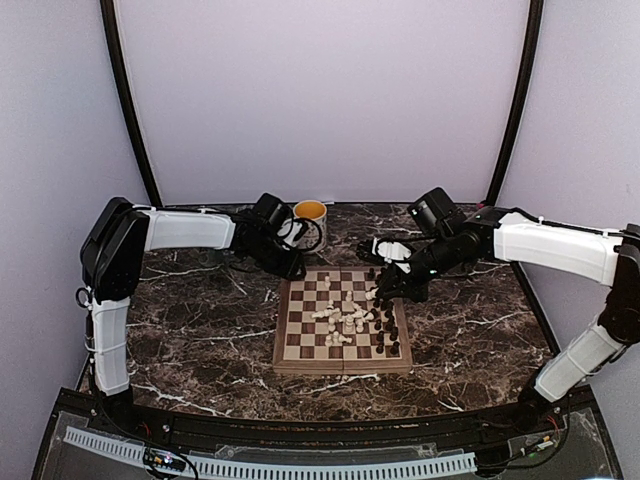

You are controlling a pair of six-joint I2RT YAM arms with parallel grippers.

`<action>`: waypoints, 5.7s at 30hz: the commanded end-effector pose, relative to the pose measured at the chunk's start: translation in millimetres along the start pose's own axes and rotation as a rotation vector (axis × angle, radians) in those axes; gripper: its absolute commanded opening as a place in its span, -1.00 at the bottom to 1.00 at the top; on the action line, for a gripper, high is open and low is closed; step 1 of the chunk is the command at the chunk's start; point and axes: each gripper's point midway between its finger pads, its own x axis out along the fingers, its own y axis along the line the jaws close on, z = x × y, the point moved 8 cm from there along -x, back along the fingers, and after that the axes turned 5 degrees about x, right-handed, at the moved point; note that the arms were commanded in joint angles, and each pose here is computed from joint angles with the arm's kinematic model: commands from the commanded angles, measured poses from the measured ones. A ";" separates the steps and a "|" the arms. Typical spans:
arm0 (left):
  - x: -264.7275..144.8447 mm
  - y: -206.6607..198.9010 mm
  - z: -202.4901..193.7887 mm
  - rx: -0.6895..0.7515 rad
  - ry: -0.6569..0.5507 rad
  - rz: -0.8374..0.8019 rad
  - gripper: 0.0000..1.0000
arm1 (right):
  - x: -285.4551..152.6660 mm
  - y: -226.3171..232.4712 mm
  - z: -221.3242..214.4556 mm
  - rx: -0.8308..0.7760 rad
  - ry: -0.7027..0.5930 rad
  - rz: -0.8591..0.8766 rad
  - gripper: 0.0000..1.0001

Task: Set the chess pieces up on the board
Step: Place the rook at a1, then place the knight at g1, then move the pawn to a2.

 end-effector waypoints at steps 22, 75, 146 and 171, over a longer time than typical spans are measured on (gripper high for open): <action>-165.1 95.6 -24.3 -0.236 -0.259 0.277 0.05 | 72.8 44.6 78.4 -0.445 0.376 -0.104 -0.97; -178.1 104.4 -31.7 -0.235 -0.273 0.247 0.03 | 177.7 111.5 103.8 -0.442 0.433 0.178 -0.48; -165.9 96.0 -29.4 -0.198 -0.271 0.117 0.03 | 138.5 -103.6 91.2 0.066 0.280 -0.191 -0.27; -164.3 95.3 -29.3 -0.198 -0.269 0.105 0.02 | 130.9 -84.8 97.2 0.090 0.237 -0.065 -0.35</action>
